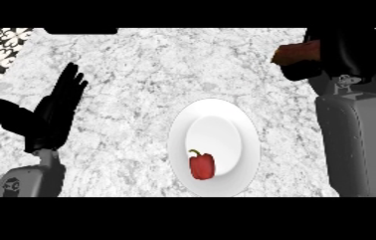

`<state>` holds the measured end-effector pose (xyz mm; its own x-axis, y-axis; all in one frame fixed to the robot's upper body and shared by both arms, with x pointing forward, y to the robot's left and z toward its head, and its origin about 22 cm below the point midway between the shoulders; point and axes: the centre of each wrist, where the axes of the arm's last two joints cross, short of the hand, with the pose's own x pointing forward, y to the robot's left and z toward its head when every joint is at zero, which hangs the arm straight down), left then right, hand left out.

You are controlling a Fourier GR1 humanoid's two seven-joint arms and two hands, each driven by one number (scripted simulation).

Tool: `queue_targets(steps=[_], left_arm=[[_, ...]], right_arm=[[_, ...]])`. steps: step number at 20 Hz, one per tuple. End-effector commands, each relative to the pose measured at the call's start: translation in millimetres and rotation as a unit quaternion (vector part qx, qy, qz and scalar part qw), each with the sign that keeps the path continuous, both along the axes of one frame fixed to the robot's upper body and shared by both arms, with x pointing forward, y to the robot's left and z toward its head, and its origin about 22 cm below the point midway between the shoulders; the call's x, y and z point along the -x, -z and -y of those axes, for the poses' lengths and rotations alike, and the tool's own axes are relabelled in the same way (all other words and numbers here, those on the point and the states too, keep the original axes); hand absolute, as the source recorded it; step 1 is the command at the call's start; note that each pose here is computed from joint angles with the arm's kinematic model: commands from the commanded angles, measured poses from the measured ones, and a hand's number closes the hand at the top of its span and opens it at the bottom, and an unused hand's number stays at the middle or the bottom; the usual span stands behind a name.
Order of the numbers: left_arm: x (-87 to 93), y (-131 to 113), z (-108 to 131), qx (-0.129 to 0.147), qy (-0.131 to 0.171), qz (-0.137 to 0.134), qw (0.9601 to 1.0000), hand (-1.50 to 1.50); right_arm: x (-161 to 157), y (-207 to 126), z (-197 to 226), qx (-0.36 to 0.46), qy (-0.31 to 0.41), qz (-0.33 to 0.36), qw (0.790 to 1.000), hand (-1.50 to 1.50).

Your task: Pick the sweet potato from the plate and place it in the pan

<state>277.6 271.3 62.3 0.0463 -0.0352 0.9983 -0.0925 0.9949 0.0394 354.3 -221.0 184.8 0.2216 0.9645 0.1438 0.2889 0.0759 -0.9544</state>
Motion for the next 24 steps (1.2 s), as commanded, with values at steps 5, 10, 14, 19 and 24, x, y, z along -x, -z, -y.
queue_targets(steps=[5, 10, 14, 19, 24], left_arm=[[1.1, 0, 0, 0.0, 0.007, -0.008, 0.9999, 0.0], [-2.4, -4, 1, 0.006, 0.004, 0.003, 1.0, 0.0], [-2.3, 6, 15, -0.003, 0.006, 0.0, 1.0, 0.0], [-7.6, -12, 16, 0.01, 0.016, 0.009, 0.9998, 0.0], [-9.6, 3, 14, 0.003, 0.022, 0.002, 0.9997, 0.0]], right_arm=[[-11, 0, 101, -0.035, 0.059, 0.054, 0.996, 1.5], [-12, -9, 163, -0.068, 0.074, 0.067, 0.993, 1.5], [-20, 31, 198, -0.076, 0.075, 0.058, 0.993, 1.5], [-19, 64, 227, -0.094, 0.045, 0.053, 0.993, 1.5], [-12, 108, 232, -0.092, 0.029, 0.029, 0.995, 1.5]])
